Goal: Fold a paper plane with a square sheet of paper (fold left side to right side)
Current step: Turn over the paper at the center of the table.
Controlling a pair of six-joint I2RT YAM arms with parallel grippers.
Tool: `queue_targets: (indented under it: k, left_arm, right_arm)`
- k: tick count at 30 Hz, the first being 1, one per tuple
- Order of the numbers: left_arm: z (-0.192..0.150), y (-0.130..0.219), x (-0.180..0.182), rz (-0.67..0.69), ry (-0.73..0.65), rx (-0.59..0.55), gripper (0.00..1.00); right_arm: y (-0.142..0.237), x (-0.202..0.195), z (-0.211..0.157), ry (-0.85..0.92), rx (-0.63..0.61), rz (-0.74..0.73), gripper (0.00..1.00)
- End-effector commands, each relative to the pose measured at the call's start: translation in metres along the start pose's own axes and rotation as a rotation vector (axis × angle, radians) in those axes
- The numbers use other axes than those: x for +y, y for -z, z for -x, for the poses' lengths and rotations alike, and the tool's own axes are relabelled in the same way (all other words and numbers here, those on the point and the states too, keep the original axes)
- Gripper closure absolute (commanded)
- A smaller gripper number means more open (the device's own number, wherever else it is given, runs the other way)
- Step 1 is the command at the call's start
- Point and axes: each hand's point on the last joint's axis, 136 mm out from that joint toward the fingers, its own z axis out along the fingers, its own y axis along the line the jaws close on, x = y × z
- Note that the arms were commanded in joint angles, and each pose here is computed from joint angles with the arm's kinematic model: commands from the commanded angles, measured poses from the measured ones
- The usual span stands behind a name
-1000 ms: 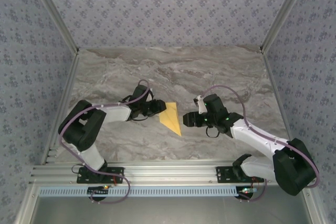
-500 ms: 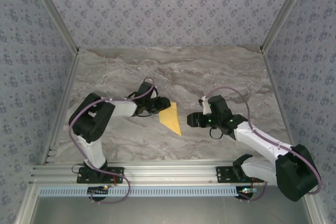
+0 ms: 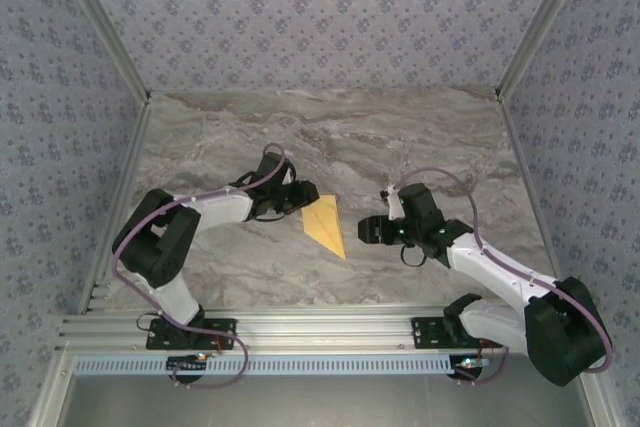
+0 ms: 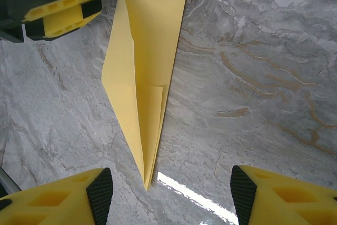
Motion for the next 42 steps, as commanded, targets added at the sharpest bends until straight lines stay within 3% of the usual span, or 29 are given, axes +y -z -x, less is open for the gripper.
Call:
queue_targets:
  k: [1, 14, 24, 30, 36, 42]
  left_arm:
    - [-0.006, -0.01, 0.007, 0.032, 0.009, 0.036, 0.56]
    - [-0.004, -0.03, -0.005, -0.054, 0.032, 0.057, 0.59]
    - [0.004, -0.028, -0.029, -0.151, 0.02, 0.044, 0.7]
    - [0.011, -0.018, -0.047, -0.208, 0.002, 0.016, 0.79]
    - [0.016, 0.002, -0.061, -0.247, -0.015, -0.02, 0.98]
    - [0.027, 0.044, -0.09, -0.326, -0.035, -0.09, 1.0]
  right_arm:
    - [0.001, -0.001, -0.005, -0.001, 0.013, 0.009, 0.35]
    - [0.002, -0.002, -0.007, -0.004, 0.015, 0.007, 0.35]
    - [0.0, 0.0, -0.01, -0.019, 0.022, 0.04, 0.3]
    - [-0.001, 0.004, -0.011, -0.073, 0.019, 0.121, 0.2]
    - [-0.001, 0.017, -0.005, -0.161, -0.001, 0.3, 0.01]
    - [0.005, 0.026, 0.009, -0.231, -0.033, 0.449, 0.0]
